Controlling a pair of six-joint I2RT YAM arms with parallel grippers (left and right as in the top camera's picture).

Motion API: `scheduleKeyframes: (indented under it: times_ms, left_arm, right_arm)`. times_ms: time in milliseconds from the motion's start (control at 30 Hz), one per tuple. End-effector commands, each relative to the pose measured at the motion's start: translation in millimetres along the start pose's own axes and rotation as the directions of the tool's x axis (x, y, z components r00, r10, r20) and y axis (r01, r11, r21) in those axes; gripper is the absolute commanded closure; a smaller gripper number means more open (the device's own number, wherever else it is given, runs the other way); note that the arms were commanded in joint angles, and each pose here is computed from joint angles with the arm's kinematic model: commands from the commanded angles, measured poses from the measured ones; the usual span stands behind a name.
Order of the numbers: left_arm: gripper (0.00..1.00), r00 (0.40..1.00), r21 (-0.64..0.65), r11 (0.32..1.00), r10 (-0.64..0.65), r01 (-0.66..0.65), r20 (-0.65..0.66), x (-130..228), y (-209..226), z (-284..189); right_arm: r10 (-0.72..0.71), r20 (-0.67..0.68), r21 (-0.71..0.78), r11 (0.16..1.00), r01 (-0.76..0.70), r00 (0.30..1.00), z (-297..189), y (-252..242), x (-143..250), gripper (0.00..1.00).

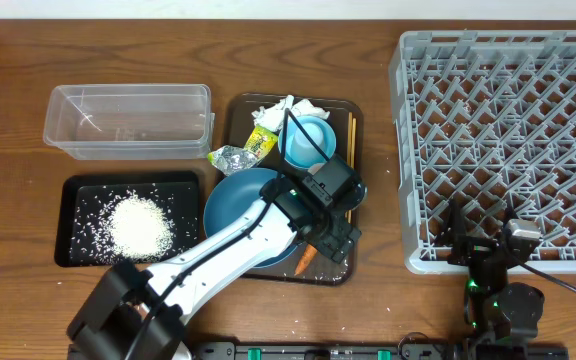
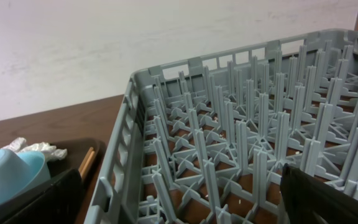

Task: Sort waste into correct bins and load items into the dishwasher rack
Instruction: 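Lower the left gripper and grasp the orange carrot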

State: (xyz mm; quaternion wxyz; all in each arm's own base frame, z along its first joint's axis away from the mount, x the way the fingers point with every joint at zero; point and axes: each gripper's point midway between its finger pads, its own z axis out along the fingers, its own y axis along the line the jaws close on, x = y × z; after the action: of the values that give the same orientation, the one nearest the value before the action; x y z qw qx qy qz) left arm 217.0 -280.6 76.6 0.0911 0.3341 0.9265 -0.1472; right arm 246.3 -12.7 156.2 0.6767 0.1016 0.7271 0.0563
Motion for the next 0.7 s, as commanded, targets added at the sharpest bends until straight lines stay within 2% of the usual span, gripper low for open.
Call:
scheduleKeyframes:
  times_ms: [0,133,533,667]
  left_arm:
    - [0.18,0.999,-0.017,1.000,0.014,-0.015,-0.031,7,4,8]
    - [0.22,0.999,-0.017,1.000,0.018,-0.018,-0.038,9,3,10]
    - [0.22,0.992,-0.009,0.994,0.109,-0.110,-0.061,12,-7,31]
    - [0.22,0.992,-0.092,0.989,0.108,-0.114,-0.065,9,9,40]
  right_arm:
    - [-0.006,0.005,0.014,1.000,0.006,1.000,0,-4,-1,0.01]
    - [-0.006,0.005,0.014,1.000,0.006,1.000,0,-4,-1,0.01]
    - [-0.006,0.005,0.014,1.000,0.006,1.000,0,-4,-1,0.01]
    - [-0.006,0.005,0.014,1.000,0.006,1.000,0,-4,-1,0.01]
